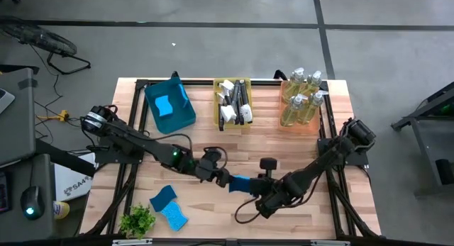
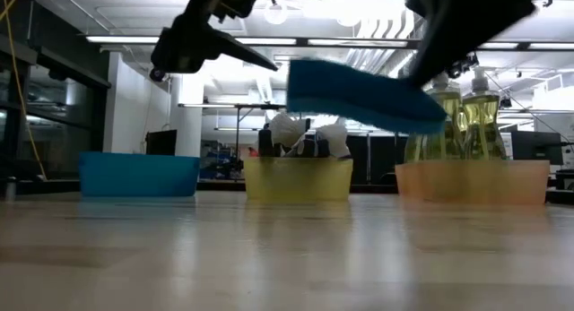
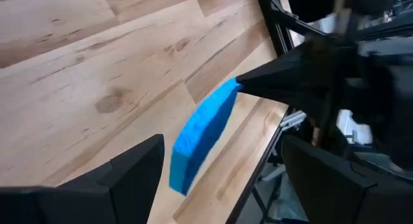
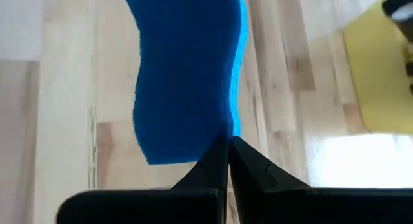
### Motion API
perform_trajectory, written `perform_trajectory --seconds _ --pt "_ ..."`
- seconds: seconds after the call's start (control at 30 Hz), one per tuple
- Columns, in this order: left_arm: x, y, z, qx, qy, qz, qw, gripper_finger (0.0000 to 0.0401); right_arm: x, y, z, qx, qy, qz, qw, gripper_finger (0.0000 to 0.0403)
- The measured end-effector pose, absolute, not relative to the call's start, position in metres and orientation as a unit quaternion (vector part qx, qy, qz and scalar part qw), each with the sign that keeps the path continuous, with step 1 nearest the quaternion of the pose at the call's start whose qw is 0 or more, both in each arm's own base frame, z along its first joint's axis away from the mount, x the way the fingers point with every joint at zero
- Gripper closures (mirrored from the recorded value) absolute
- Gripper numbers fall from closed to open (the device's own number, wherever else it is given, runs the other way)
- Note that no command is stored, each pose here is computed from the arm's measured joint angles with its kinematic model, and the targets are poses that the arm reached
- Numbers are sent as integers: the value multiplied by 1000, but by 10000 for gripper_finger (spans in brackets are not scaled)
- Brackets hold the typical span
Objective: Pick & Place Kitchen Sink Supplies
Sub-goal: Put the blue dishwashing sponge into the blue bin
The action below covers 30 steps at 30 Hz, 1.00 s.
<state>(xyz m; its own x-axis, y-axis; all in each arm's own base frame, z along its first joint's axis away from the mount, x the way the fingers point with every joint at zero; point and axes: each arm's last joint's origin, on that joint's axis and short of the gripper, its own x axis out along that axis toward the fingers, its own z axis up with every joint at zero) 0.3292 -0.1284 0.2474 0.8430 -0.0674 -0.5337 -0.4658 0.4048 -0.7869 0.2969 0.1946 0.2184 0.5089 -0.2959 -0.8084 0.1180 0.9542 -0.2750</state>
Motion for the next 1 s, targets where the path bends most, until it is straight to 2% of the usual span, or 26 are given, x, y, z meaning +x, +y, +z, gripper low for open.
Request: perform_trajectory --seconds 0.2,0.43,0.67,1.0 --pt "333 -119 247 -506 274 98 812 94 308 189 233 -87 490 -93 862 403" --pt "333 -121 247 -425 293 57 855 94 313 184 241 -61 507 -77 856 403" --pt "331 -122 246 -401 317 23 859 94 316 179 241 -53 511 -78 854 402" --pt "327 -121 239 -380 351 39 855 94 317 178 244 -45 505 -72 859 402"
